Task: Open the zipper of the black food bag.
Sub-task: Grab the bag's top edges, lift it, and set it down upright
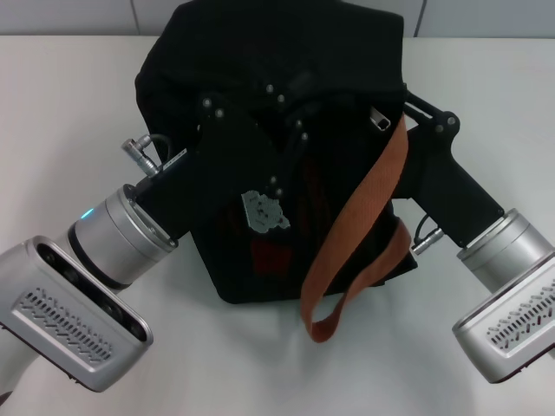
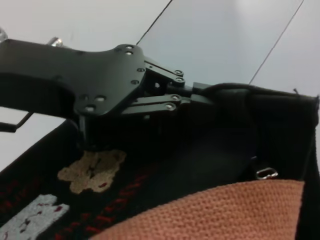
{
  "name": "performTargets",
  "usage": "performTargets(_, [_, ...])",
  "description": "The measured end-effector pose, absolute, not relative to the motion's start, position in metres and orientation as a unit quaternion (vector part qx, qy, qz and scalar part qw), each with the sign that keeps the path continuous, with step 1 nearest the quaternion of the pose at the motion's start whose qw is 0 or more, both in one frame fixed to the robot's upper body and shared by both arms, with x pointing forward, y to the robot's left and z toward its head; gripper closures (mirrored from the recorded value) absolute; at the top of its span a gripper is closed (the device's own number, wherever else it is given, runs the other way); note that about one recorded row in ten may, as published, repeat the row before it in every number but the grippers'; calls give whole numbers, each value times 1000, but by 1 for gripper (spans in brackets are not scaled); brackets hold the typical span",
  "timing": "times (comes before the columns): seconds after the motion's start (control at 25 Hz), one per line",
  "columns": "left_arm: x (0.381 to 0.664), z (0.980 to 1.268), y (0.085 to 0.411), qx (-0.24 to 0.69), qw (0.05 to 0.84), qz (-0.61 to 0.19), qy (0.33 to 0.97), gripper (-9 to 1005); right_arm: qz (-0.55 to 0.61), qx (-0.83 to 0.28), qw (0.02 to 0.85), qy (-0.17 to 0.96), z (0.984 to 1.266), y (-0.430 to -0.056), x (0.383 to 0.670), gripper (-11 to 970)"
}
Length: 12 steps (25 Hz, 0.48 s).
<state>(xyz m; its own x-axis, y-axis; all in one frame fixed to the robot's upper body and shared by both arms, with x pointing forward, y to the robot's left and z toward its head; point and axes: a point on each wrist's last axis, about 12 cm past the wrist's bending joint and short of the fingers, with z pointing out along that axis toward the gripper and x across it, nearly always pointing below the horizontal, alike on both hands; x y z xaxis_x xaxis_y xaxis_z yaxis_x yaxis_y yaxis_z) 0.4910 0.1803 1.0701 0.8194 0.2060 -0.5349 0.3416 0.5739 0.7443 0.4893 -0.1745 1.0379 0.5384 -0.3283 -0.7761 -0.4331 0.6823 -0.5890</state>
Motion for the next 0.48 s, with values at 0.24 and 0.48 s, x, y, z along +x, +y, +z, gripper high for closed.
performTargets(0.24, [491, 1070, 180, 459, 836, -41, 298, 881, 32, -404, 779, 479, 1037, -173, 490, 573])
performTargets(0.48, [491, 1070, 180, 459, 836, -41, 298, 880, 29, -406, 779, 477, 1037, -173, 490, 717])
